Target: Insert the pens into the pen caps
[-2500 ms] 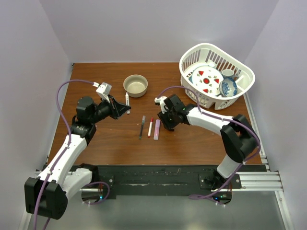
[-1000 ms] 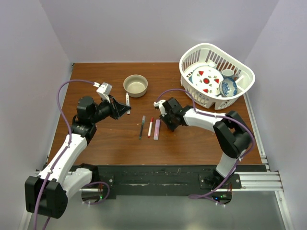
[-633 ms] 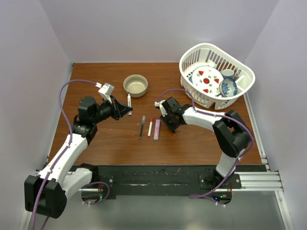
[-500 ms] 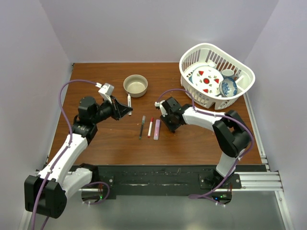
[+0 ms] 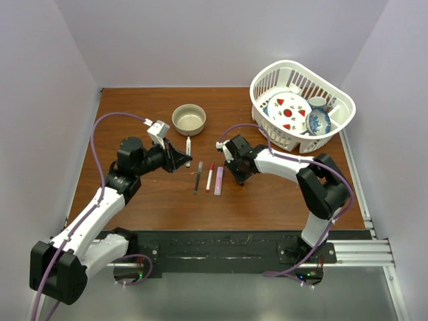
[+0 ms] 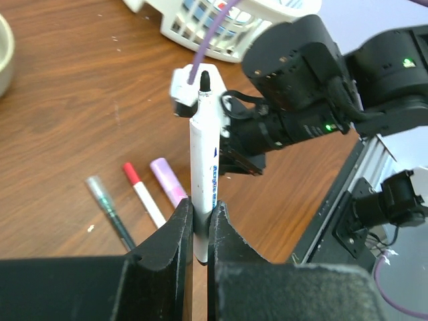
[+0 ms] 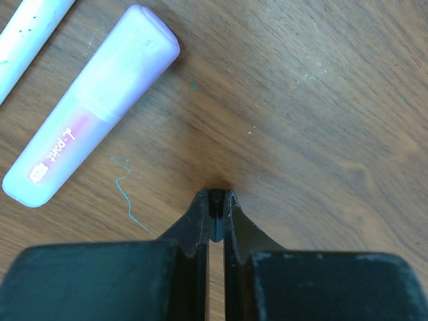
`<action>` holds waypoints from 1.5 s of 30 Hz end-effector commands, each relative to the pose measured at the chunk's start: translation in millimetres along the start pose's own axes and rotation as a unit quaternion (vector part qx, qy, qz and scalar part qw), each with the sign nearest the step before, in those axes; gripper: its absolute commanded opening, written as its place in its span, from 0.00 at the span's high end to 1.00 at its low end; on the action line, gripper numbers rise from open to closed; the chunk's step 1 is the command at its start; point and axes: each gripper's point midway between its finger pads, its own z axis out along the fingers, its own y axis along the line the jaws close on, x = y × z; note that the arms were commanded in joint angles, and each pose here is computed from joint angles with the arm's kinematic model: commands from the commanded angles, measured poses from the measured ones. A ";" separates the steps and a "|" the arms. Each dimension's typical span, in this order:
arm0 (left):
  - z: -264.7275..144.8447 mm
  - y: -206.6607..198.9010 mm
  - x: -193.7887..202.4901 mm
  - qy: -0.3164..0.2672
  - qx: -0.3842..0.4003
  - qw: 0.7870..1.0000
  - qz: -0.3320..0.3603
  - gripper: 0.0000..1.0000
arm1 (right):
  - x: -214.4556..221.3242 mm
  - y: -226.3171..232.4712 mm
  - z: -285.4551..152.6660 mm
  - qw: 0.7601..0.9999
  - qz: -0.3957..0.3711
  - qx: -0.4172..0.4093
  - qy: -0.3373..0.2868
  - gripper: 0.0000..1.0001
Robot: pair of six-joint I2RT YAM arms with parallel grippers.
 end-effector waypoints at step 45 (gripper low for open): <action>38.2 -84.8 66.3 0.037 0.223 0.966 -0.124 1.00 | -148.0 44.2 -229.7 0.793 0.291 -0.249 -0.474 1.00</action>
